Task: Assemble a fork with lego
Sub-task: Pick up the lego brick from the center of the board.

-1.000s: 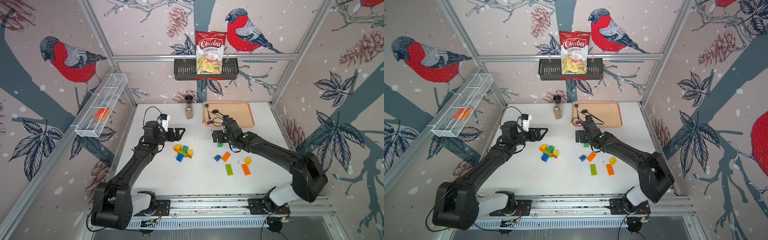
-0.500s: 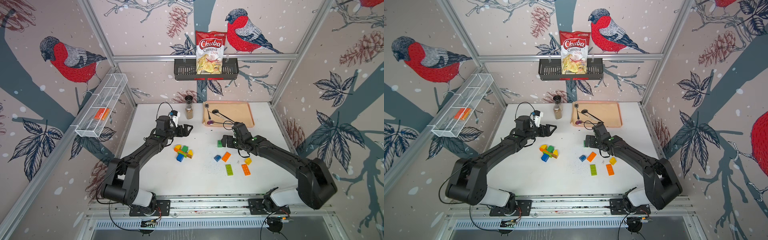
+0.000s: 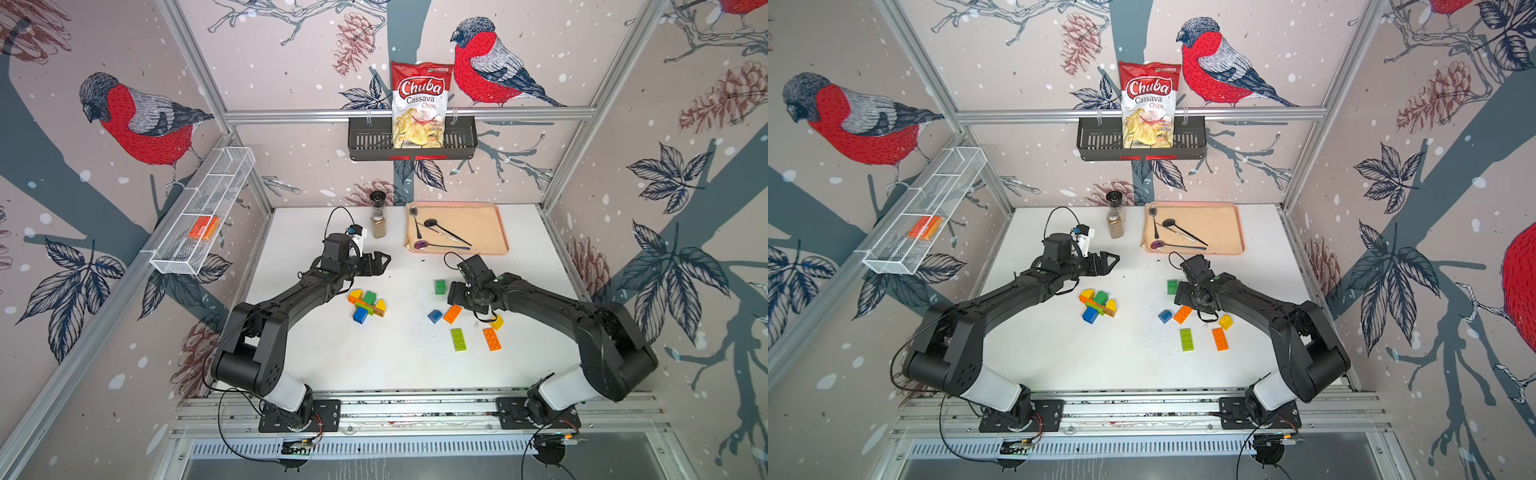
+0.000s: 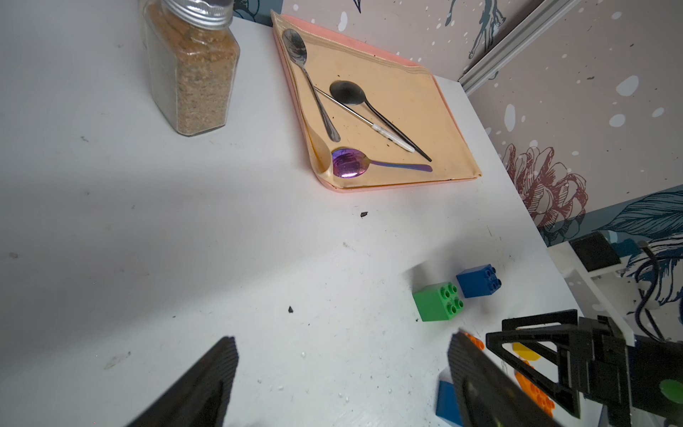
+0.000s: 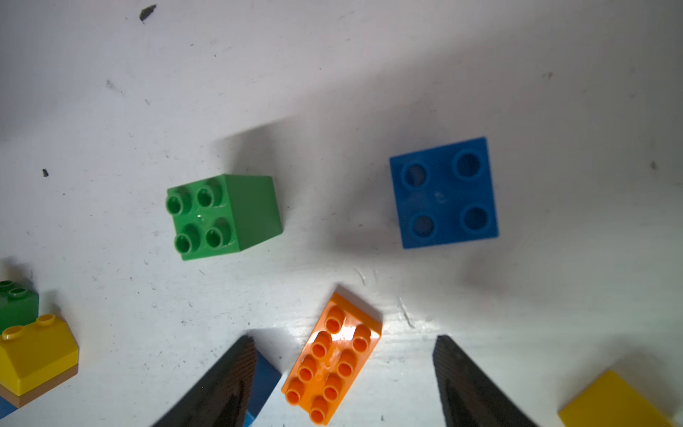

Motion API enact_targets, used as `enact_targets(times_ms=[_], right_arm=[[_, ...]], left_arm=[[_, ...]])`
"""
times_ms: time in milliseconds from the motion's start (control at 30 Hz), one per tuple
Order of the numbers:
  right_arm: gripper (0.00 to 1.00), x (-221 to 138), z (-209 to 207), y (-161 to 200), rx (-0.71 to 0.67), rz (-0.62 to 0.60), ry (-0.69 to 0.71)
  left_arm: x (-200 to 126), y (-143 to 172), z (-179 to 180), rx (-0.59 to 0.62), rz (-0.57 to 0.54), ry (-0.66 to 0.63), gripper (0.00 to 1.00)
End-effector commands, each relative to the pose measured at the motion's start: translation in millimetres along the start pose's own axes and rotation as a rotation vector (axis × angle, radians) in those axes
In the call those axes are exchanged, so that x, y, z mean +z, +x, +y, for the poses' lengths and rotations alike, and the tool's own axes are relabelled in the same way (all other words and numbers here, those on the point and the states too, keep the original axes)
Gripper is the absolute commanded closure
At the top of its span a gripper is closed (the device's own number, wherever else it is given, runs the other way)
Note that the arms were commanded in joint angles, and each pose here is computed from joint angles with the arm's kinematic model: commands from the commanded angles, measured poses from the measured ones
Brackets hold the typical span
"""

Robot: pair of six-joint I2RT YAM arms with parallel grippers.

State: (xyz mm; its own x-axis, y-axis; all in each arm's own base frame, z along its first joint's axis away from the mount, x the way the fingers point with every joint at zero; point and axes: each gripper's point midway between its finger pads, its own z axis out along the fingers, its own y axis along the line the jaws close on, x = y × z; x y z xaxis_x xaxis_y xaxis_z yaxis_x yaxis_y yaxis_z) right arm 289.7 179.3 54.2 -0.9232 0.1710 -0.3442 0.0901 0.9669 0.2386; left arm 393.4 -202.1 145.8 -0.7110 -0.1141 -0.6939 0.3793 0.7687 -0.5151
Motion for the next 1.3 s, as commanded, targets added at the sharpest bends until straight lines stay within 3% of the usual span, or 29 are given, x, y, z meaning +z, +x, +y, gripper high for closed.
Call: enact_targets(times_ms=[0,267,600,800,933,1033,1167,1267], right_arm=[[0.25,-2.9,-15.3,-0.4,-0.010,0.005,0.068],[0.29,-4.6,-41.7,-28.8,0.015,-0.021,0.125],[0.36,21.3,-51.8,-52.5,-0.023,0.020,0.171],[0.46,32.8,-47.0,-56.5,-0.043,0.049,0.182],[0.67,33.6,-45.2,-56.0,-0.050,0.057,0.189],[0.76,32.2,-44.2,-54.0,-0.060,0.064,0.193],[0.82,24.6,-36.4,-53.6,-0.119,0.064,0.178],[0.83,13.9,-15.1,-54.1,-0.247,0.058,0.121]], left_arm=[[2.3,-0.9,-4.5,-0.010,-0.006,0.033,0.11],[7.5,1.4,-2.6,-0.035,-0.004,0.040,0.13],[12.1,2.7,5.7,-0.059,-0.001,0.008,0.15],[14.7,4.6,9.8,-0.067,0.001,-0.007,0.15],[15.1,4.6,13.4,-0.067,-0.001,-0.018,0.16],[14.7,5.4,15.7,-0.071,0.003,-0.022,0.16],[11.7,6.8,19.6,-0.085,0.010,-0.032,0.17],[8.1,8.5,22.6,-0.100,0.022,-0.041,0.17]])
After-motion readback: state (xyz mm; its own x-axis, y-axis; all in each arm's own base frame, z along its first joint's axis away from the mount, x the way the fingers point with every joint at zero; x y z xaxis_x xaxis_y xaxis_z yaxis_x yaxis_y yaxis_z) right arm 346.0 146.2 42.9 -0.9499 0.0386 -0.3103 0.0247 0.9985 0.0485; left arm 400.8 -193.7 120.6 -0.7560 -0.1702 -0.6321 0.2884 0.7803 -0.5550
